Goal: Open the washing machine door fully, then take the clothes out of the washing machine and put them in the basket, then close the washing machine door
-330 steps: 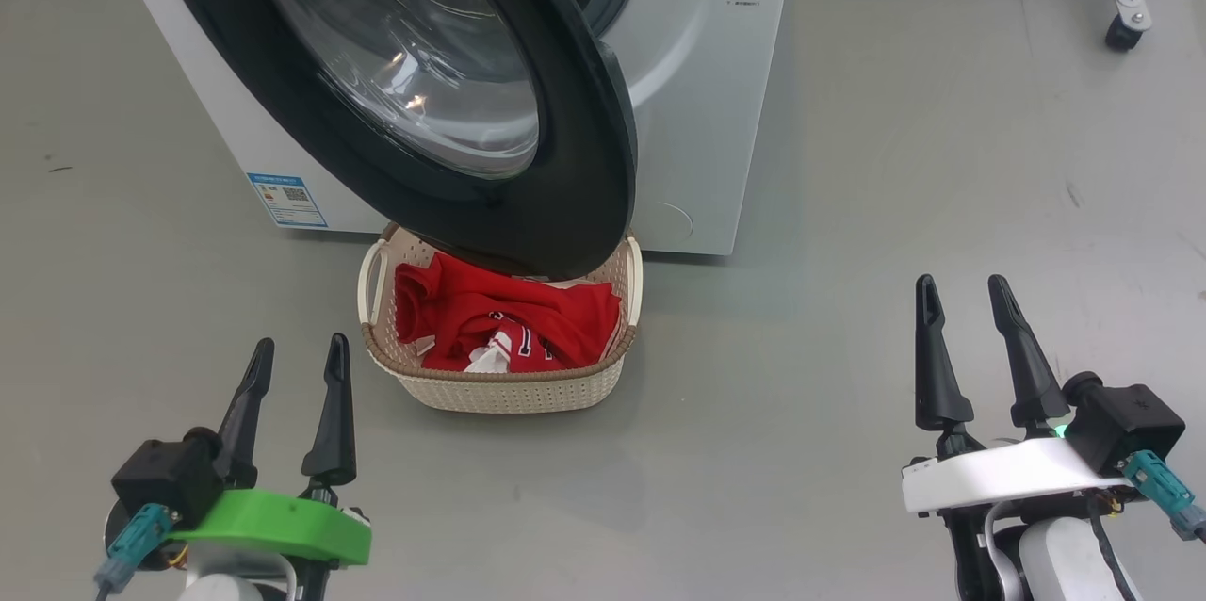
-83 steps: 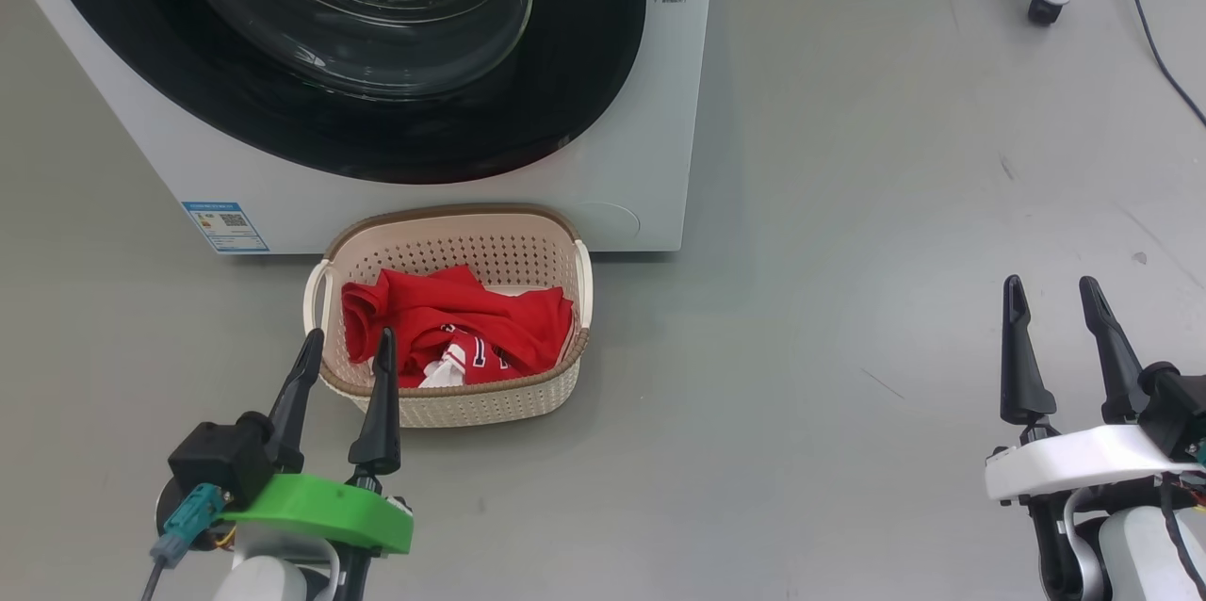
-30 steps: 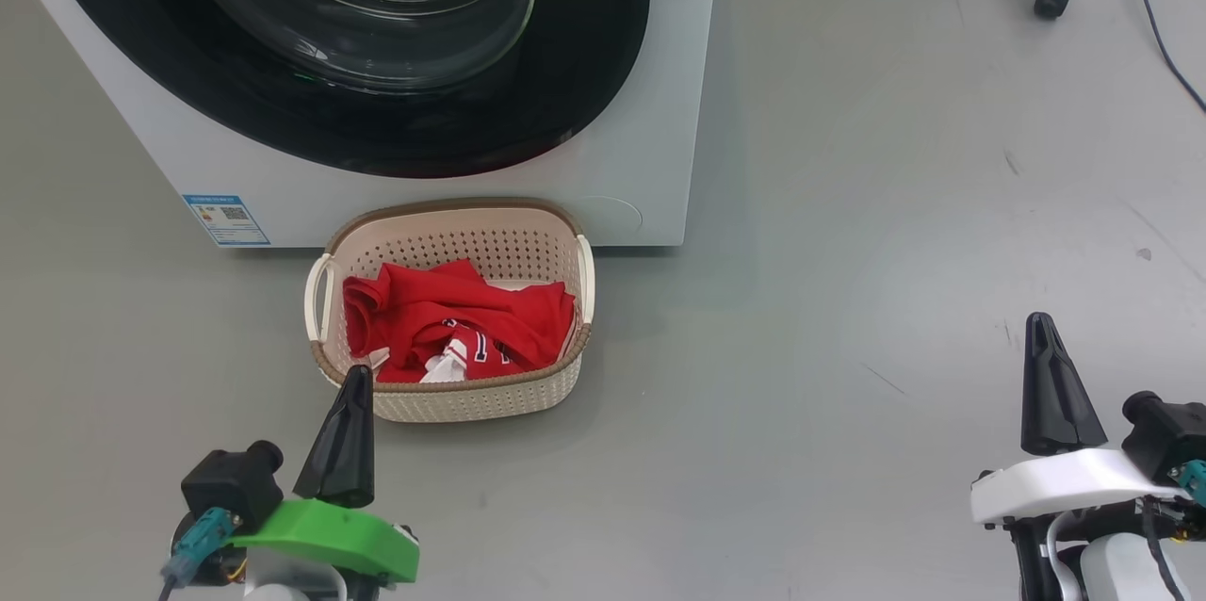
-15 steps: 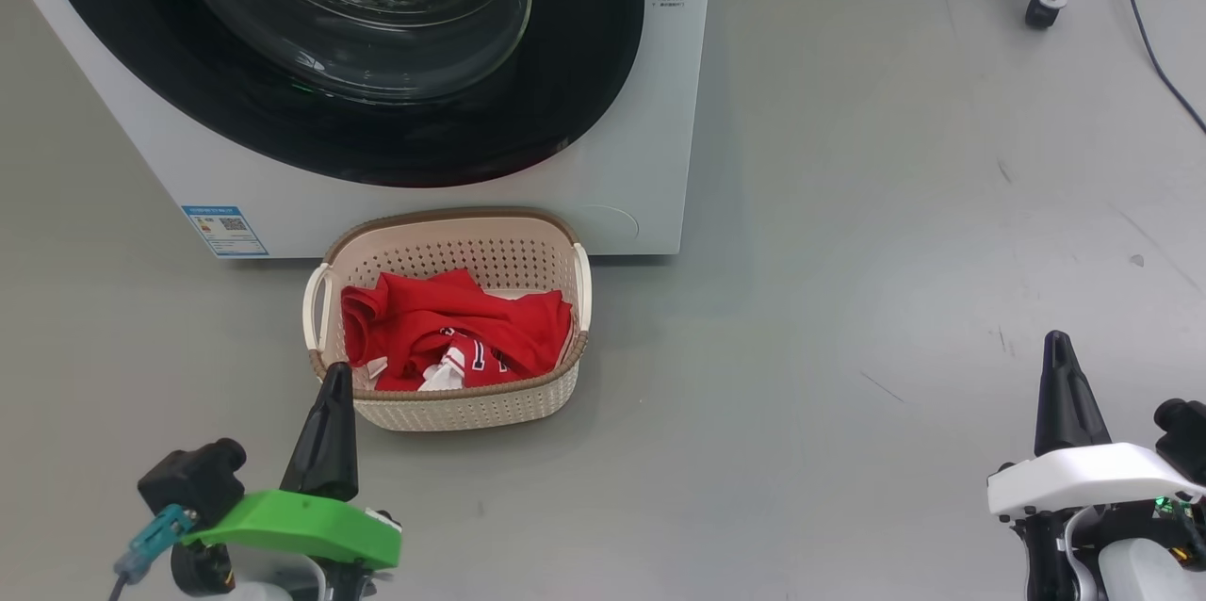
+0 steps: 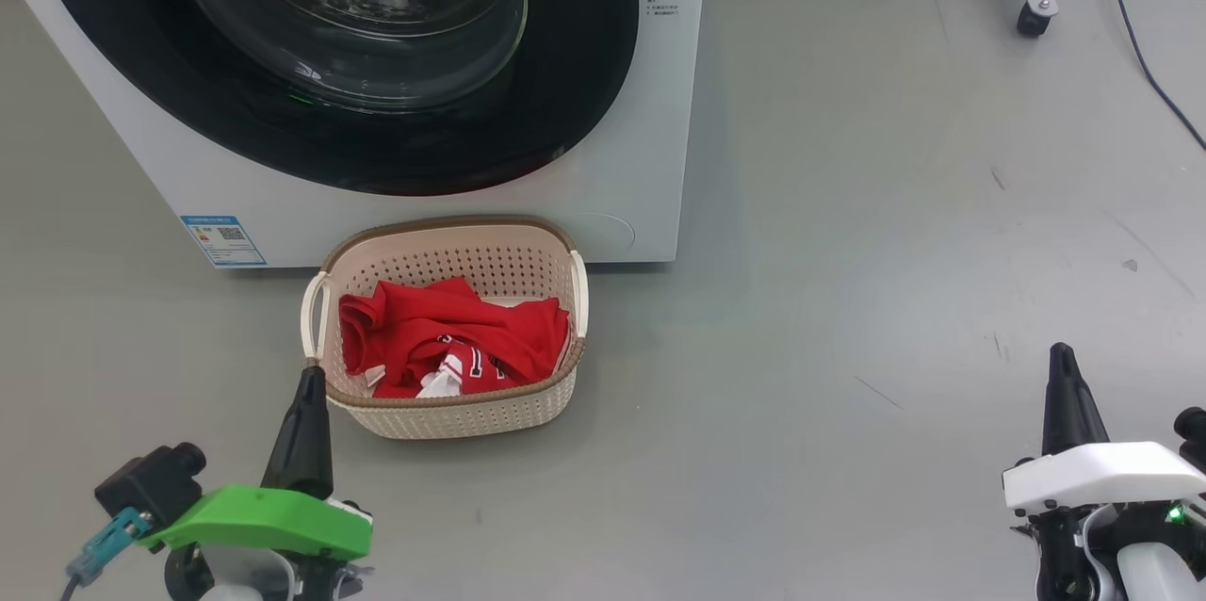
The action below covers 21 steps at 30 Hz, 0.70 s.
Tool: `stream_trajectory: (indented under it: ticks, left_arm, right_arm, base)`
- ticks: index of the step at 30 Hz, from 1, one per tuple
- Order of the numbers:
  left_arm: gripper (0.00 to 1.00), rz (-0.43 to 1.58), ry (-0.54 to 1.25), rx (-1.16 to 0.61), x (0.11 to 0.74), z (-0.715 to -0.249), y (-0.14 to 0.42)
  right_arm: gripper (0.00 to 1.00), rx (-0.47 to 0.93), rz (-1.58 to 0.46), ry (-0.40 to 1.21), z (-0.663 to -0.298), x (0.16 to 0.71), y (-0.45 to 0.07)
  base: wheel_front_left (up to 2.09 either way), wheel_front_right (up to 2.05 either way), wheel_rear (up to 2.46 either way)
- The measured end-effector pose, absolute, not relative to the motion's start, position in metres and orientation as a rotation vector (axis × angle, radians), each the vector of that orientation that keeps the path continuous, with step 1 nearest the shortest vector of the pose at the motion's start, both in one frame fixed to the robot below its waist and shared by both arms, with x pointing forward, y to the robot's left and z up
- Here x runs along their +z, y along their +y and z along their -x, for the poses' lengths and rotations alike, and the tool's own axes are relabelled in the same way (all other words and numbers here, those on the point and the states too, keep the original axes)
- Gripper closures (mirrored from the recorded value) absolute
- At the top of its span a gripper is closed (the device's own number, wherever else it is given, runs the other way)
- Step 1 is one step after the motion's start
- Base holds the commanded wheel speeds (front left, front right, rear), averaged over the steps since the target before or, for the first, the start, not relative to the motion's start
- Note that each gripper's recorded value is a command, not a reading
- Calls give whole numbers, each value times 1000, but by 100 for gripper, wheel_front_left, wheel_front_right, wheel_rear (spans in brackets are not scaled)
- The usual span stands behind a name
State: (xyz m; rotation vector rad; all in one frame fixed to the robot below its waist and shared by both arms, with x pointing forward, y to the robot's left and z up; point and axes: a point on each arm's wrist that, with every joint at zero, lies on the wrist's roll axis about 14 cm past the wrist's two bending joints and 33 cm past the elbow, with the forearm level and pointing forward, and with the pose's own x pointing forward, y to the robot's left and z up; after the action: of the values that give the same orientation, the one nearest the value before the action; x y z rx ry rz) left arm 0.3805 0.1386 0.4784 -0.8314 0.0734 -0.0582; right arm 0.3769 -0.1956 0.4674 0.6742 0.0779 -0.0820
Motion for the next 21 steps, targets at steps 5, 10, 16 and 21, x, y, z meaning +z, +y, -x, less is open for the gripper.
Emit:
stream_trajectory:
  ticks: [5, 10, 16, 21]
  left_arm:
    - [100, 883, 80, -43, 478, -381, 144]
    - [100, 935, 87, -33, 478, -381, 148]
    - [100, 991, 88, -22, 478, -381, 150]
    - [100, 1048, 90, -9, 478, -381, 155]
  right_arm:
    - [100, -94, -737, 86, -376, 466, -198]
    - [100, -100, -801, 87, -377, 467, -199]
    - [100, -112, -866, 91, -376, 466, -201]
    - [100, -116, -933, 91, -377, 467, -202]
  base:
    - [0, 0, 0]
    - [0, 0, 0]
    - [0, 0, 0]
    - [0, 0, 0]
